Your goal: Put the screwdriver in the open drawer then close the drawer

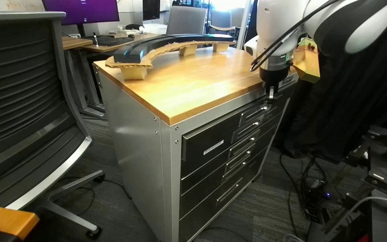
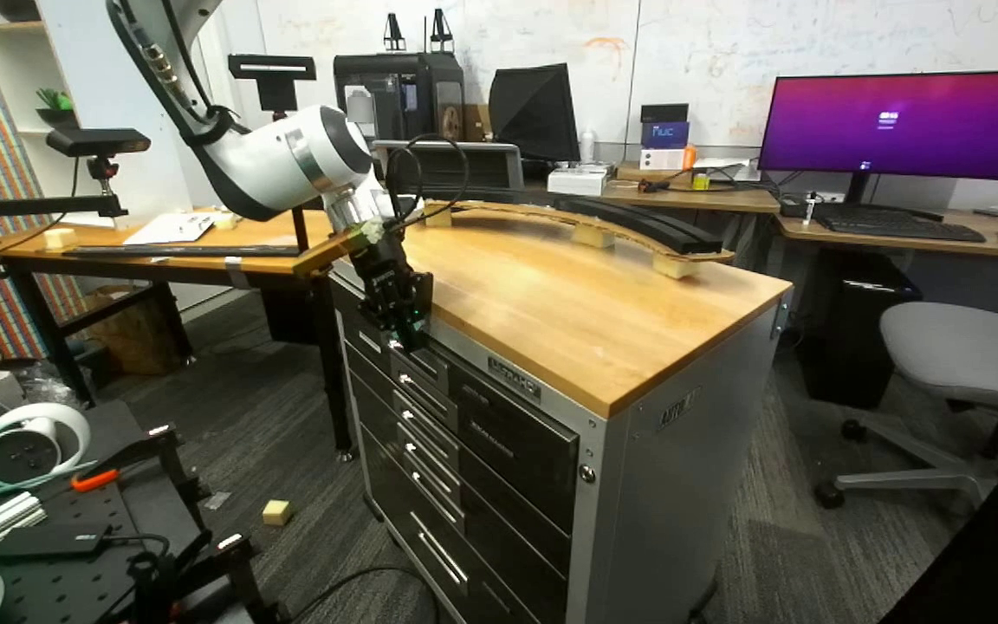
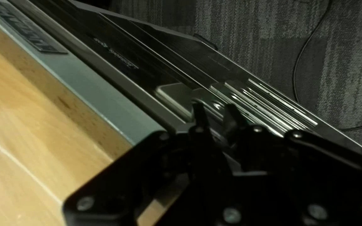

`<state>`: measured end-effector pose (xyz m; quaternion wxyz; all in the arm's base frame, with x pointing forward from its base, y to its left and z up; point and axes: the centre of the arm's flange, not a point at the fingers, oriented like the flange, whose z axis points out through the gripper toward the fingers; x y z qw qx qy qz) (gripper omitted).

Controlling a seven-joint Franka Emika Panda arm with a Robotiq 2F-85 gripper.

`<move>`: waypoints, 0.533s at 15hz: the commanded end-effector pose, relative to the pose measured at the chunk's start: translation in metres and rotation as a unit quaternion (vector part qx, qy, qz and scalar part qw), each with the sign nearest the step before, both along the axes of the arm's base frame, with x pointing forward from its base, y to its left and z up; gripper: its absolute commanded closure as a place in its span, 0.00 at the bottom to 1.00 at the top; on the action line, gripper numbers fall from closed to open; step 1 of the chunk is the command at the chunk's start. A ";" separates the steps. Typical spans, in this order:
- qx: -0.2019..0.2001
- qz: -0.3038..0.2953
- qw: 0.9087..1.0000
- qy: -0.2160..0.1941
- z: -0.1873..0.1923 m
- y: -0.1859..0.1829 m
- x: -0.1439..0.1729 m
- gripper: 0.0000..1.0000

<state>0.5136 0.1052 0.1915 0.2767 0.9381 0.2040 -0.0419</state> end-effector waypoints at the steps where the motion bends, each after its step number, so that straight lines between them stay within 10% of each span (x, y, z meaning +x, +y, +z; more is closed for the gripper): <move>1: 0.054 -0.029 0.998 0.017 0.082 -0.027 -0.005 0.48; 8: 0.180 -0.076 0.980 0.048 0.223 -0.051 -0.031 0.00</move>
